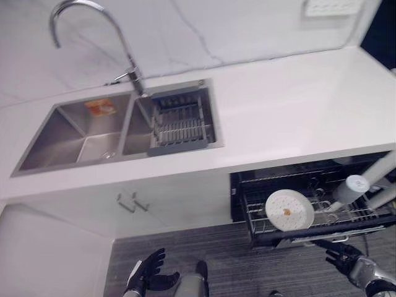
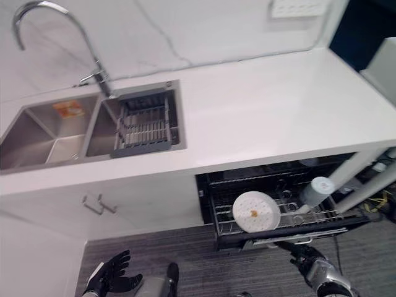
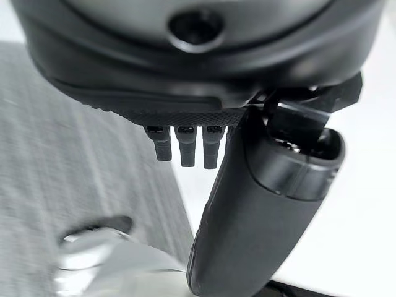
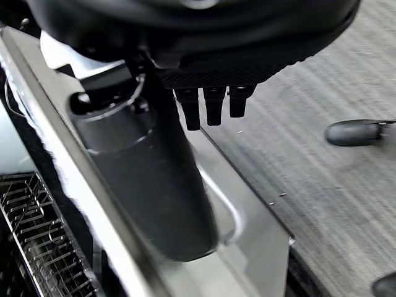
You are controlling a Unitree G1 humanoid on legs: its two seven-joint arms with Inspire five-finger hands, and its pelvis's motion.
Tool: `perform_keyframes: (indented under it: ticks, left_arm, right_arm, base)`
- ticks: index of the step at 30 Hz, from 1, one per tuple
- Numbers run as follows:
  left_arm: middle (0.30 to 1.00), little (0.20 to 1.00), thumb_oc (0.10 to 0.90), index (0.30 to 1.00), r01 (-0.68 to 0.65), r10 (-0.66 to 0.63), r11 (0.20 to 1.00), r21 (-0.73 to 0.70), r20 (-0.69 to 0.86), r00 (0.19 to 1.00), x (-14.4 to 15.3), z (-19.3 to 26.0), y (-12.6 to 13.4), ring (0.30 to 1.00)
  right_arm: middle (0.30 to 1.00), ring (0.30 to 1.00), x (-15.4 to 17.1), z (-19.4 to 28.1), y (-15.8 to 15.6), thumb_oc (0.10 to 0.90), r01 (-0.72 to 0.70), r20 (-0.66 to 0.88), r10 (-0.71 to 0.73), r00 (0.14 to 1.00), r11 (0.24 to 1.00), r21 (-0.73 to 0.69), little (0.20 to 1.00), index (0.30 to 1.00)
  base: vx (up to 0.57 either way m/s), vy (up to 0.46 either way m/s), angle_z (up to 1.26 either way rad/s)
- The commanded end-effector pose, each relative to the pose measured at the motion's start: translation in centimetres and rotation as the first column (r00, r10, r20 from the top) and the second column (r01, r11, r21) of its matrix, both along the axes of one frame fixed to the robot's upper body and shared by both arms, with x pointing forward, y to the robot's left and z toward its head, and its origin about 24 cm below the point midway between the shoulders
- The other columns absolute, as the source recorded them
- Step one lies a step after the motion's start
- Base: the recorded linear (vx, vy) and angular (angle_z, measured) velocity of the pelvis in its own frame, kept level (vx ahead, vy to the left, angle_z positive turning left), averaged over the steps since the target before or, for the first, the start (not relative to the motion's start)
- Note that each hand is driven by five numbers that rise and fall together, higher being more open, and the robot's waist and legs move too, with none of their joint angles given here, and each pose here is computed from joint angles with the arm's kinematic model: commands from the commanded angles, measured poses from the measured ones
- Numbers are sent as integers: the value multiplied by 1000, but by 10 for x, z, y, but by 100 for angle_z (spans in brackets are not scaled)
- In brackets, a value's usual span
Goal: Place the dishes in the dishwasher.
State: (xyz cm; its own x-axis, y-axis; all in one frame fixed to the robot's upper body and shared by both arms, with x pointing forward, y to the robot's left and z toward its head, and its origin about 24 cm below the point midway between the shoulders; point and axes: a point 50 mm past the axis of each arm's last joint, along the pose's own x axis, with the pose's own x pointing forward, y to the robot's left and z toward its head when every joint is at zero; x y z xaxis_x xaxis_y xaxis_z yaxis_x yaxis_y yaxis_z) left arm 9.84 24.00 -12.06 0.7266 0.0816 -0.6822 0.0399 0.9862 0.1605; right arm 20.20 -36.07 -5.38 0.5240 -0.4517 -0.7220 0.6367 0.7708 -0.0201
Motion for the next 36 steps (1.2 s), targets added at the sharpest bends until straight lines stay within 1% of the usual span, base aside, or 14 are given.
perform_keyframes:
  ticks: [1,6,8,11,14,17,19,20,22,24,26,31,33,36]
  left_arm:
    - [900,900,800,900,28,-27,1000,-5,196,980,48,26,1,900]
    - [900,900,800,900,5,-1,1000,-20,187,982,50,23,-3,900]
    - [900,900,800,900,-23,27,999,-25,187,982,49,23,0,900]
    - [900,900,800,900,-60,66,998,-35,172,983,43,23,13,900]
    - [900,900,800,900,-60,67,997,-42,168,983,37,22,16,900]
    - [900,900,800,900,-58,67,997,-51,179,982,36,24,18,900]
    - [900,900,800,900,-46,53,998,-40,188,981,37,27,19,900]
    - [900,900,800,900,-48,53,998,-33,200,978,40,30,23,900]
    - [900,900,800,900,-54,59,998,-26,213,975,43,32,26,900]
    - [900,900,800,900,-53,54,999,-11,245,968,49,38,29,900]
    - [900,900,800,900,-60,61,998,-9,256,965,52,40,31,900]
    - [900,900,800,900,-72,70,997,-6,284,956,56,43,32,900]
    - [900,900,800,900,-56,55,998,-3,292,955,60,45,31,900]
    - [900,900,800,900,-38,36,999,3,283,958,61,42,27,900]
  right_arm:
    - [900,900,91,69,21,800,-98,354,107,929,994,-45,900,900]
    - [900,900,119,131,-2,800,-78,412,154,898,978,-195,900,900]
    - [900,900,124,154,-11,800,-56,430,170,887,963,-265,900,900]
    - [900,900,135,217,-27,800,33,538,181,823,931,-364,900,900]
    - [900,900,138,237,-28,800,29,566,233,791,909,-415,900,900]
    - [900,900,140,239,-25,800,-21,552,291,782,896,-443,900,900]
    - [900,900,138,224,-23,800,-74,521,314,793,900,-429,900,900]
    - [900,900,135,201,-19,800,-144,483,345,805,903,-404,900,900]
    - [900,900,132,179,-10,800,-198,464,362,809,910,-365,900,900]
    - [900,900,120,124,17,800,-315,390,426,816,895,-316,900,900]
    - [900,900,113,102,30,800,-349,375,436,818,895,-278,900,900]
    - [900,900,57,7,82,800,-500,216,506,835,862,-89,900,900]
    - [900,900,23,-29,100,800,-515,129,513,849,857,-22,900,900]
    - [900,900,-7,-55,110,800,-496,47,494,868,867,43,900,900]
  base:
    - [76,89,53]
    - [124,143,53]
    - [185,51,69]
    - [141,48,59]
    - [52,-16,29]
    - [28,-53,-2]
    - [-17,-134,-9]
    - [-62,-177,-19]
    - [-82,-151,-19]
    - [-217,-140,-27]
    - [-159,-109,-35]
    - [-123,-103,-35]
    - [-148,-137,-33]
    - [-103,-106,-59]
